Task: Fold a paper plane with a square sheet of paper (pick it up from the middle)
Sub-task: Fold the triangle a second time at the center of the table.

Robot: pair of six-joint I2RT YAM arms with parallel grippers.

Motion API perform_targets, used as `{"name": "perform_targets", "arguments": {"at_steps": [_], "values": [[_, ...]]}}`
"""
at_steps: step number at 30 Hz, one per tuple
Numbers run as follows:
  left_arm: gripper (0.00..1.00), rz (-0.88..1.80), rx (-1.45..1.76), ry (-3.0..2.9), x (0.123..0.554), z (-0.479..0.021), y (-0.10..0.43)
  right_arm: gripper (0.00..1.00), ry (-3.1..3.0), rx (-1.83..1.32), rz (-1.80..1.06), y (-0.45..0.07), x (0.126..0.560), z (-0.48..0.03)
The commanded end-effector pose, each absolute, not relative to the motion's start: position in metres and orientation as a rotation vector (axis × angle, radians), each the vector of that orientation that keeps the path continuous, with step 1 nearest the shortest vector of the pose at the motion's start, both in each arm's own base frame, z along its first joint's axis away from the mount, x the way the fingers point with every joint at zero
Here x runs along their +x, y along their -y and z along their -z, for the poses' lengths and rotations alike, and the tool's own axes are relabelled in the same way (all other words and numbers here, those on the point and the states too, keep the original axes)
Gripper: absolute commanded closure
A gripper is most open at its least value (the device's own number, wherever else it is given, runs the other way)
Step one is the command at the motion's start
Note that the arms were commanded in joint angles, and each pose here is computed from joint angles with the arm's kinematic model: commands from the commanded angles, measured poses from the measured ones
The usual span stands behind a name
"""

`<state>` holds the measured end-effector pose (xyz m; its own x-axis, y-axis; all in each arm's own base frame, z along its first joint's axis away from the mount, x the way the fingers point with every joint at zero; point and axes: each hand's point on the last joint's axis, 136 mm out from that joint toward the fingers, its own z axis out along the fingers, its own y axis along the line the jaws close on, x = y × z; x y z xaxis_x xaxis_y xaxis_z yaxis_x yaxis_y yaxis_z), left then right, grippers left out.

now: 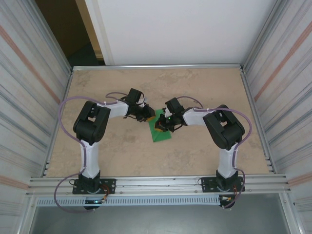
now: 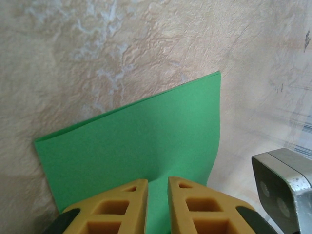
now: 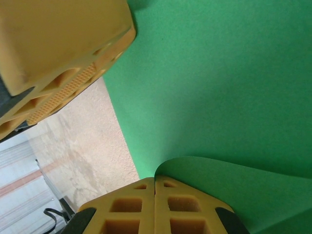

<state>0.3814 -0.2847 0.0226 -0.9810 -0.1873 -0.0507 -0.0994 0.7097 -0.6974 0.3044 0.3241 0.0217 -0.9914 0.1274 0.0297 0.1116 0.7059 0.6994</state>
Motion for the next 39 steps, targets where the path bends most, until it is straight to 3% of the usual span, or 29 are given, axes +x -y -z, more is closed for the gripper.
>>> {"name": "perform_targets", "arguments": {"at_steps": [1, 11, 21, 39], "values": [[0.80, 1.013, -0.307, -2.905, 0.363, 0.008, 0.267, 1.00, -2.884, 0.246, -1.171, -0.326, 0.309, -0.019], [0.80, 1.045, -0.289, -2.880, 0.368, -0.005, 0.272, 1.00, -2.894, 0.270, -1.157, -0.324, 0.308, -0.014], [0.76, 1.141, -0.209, -2.740, 0.385, -0.059, 0.278, 1.00, -2.900, 0.284, -1.154, -0.322, 0.307, -0.011], [0.84, 1.035, -0.286, -2.865, 0.370, -0.013, 0.261, 1.00, -2.880, 0.251, -1.195, -0.326, 0.308, -0.017]]}}
